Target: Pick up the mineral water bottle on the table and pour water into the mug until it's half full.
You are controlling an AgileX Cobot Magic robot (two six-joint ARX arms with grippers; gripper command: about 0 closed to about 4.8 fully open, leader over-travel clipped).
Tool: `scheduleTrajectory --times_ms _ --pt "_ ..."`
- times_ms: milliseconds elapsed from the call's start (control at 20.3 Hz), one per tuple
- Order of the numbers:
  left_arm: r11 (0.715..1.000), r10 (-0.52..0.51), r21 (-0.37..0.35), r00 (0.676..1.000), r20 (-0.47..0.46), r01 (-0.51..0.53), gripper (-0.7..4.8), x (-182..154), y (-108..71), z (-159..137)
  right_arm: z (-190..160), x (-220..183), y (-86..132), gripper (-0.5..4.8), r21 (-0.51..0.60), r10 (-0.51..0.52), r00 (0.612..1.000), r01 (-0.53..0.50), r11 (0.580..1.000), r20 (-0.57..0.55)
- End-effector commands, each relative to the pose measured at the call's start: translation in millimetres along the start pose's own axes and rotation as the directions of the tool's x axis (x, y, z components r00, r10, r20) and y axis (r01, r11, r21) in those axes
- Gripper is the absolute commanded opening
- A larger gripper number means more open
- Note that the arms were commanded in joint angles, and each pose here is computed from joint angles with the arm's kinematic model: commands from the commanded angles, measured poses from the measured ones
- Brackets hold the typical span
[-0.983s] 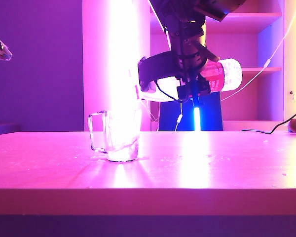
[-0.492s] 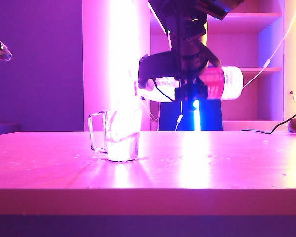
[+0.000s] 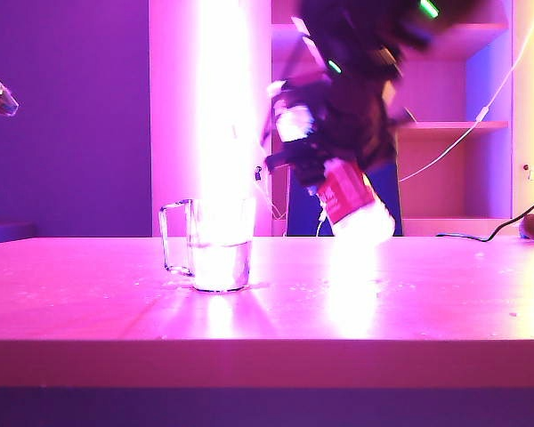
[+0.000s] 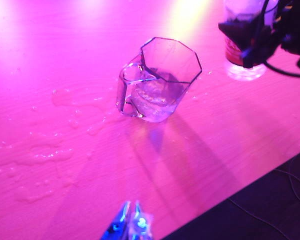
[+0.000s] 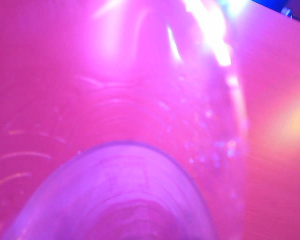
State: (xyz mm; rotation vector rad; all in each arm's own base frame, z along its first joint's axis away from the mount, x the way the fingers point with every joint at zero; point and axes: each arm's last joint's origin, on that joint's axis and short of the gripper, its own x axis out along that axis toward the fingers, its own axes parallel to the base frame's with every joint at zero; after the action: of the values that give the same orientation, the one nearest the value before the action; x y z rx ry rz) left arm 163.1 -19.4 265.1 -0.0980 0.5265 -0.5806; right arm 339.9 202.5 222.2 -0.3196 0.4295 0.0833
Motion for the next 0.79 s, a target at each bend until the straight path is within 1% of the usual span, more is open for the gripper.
scheduleTrajectory --times_ms 49,98,148,197,246,295,344,492,541,590,639,787 --pt "1.0 -0.002 -0.003 1.0 -0.006 0.002 -0.05 -1 -0.7 0 -11 4 -12 2.56 0.262 0.062 0.967 -0.128 0.957 0.245" --pt "1.0 -0.002 -0.009 1.0 -0.016 0.002 -0.05 -1 -0.7 -1 -20 4 -16 2.56 0.316 0.073 0.949 -0.174 0.933 0.307" --pt "1.0 -0.004 -0.011 1.0 -0.018 0.004 -0.05 -1 -0.8 -1 -25 3 -18 2.57 0.343 0.075 0.938 -0.197 0.918 0.339" --pt "1.0 -0.006 -0.012 1.0 -0.02 0.005 -0.05 -1 -0.8 -1 -34 2 -22 2.57 0.358 0.056 0.925 -0.201 0.912 0.377" --pt "1.0 -0.006 -0.011 1.0 -0.018 0.005 -0.05 -1 -0.8 -1 -40 2 -22 2.75 0.362 0.047 0.919 -0.201 0.91 0.391" --pt "1.0 -0.006 -0.011 1.0 -0.018 0.005 -0.05 -1 -0.8 -1 -47 5 -23 3.07 0.363 0.047 0.918 -0.202 0.91 0.393" --pt "1.0 -0.005 -0.01 1.0 -0.016 0.005 -0.05 -1 -0.8 -1 -55 9 -21 3.2 0.359 0.053 0.926 -0.198 0.912 0.375" --pt "1.0 -0.005 0.0 1.0 0.0 0.005 -0.05 -1 -0.7 1 -69 18 -14 3.22 0.341 0.085 0.938 -0.206 0.917 0.337" --pt "1.0 -0.004 0.003 1.0 0.004 0.004 -0.05 -1 -0.7 1 -69 18 -14 3.41 0.338 0.092 0.938 -0.211 0.917 0.335" --pt "1.0 -0.004 0.012 1.0 0.018 0.004 -0.05 -1 -0.6 3 -70 18 -14 4.54 0.335 0.099 0.939 -0.214 0.918 0.33" --pt "1.0 -0.004 0.018 1.0 0.029 0.003 -0.05 -1 -0.6 4 -70 18 -14 4.79 0.335 0.1 0.938 -0.216 0.917 0.331" --pt "0.998 0.002 0.06 0.995 0.096 -0.008 -0.05 -4 -1.5 11 -66 10 -16 4.79 0.328 0.113 0.943 -0.219 0.919 0.314"
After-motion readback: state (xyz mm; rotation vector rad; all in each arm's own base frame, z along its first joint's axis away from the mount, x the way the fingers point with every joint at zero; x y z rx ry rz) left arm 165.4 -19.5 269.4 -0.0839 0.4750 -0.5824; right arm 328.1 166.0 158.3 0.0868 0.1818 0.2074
